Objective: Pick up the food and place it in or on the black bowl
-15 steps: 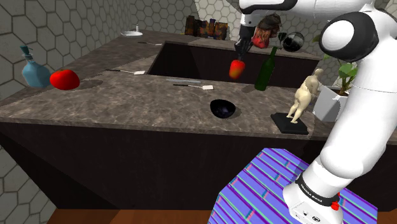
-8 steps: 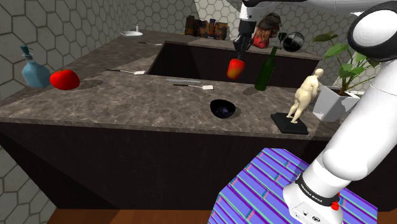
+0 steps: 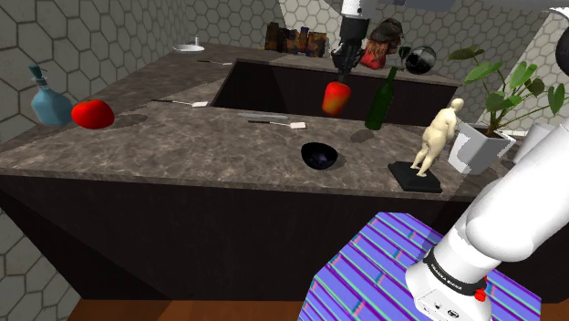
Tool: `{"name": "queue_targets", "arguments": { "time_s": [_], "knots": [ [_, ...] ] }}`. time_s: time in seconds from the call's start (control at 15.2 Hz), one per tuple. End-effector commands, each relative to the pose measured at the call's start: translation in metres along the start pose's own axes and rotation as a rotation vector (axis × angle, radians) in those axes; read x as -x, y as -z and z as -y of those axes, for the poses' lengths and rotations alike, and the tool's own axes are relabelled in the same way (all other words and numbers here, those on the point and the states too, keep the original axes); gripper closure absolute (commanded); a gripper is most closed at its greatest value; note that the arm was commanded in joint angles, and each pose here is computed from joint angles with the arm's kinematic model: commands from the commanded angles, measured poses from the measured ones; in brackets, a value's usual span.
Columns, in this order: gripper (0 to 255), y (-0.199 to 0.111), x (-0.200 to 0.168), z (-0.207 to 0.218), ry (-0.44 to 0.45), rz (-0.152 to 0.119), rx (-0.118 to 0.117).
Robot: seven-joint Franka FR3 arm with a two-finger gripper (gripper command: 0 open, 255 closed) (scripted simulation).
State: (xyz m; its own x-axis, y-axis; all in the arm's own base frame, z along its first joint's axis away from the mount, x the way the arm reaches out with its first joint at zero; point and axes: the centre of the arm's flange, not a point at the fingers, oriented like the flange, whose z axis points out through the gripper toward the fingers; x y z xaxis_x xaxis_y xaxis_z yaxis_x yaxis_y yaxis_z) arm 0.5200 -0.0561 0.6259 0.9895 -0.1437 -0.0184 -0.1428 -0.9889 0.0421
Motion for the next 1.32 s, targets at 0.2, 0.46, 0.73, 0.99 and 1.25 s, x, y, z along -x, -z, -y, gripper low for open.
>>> {"name": "queue_targets", "arguments": {
  "time_s": [0.2, 0.46, 0.73, 0.99, 1.25],
  "knots": [
    [255, 0.014, 0.033, 0.044, -0.001, 0.001, 0.001],
    [255, -0.007, 0.032, 0.045, -0.001, 0.001, 0.001],
    [255, -0.029, 0.032, 0.046, -0.001, 0.001, 0.001],
    [255, -0.05, 0.032, 0.047, -0.001, 0.001, 0.001],
    [255, -0.071, 0.031, 0.047, -0.001, 0.001, 0.001]
  ]
}}
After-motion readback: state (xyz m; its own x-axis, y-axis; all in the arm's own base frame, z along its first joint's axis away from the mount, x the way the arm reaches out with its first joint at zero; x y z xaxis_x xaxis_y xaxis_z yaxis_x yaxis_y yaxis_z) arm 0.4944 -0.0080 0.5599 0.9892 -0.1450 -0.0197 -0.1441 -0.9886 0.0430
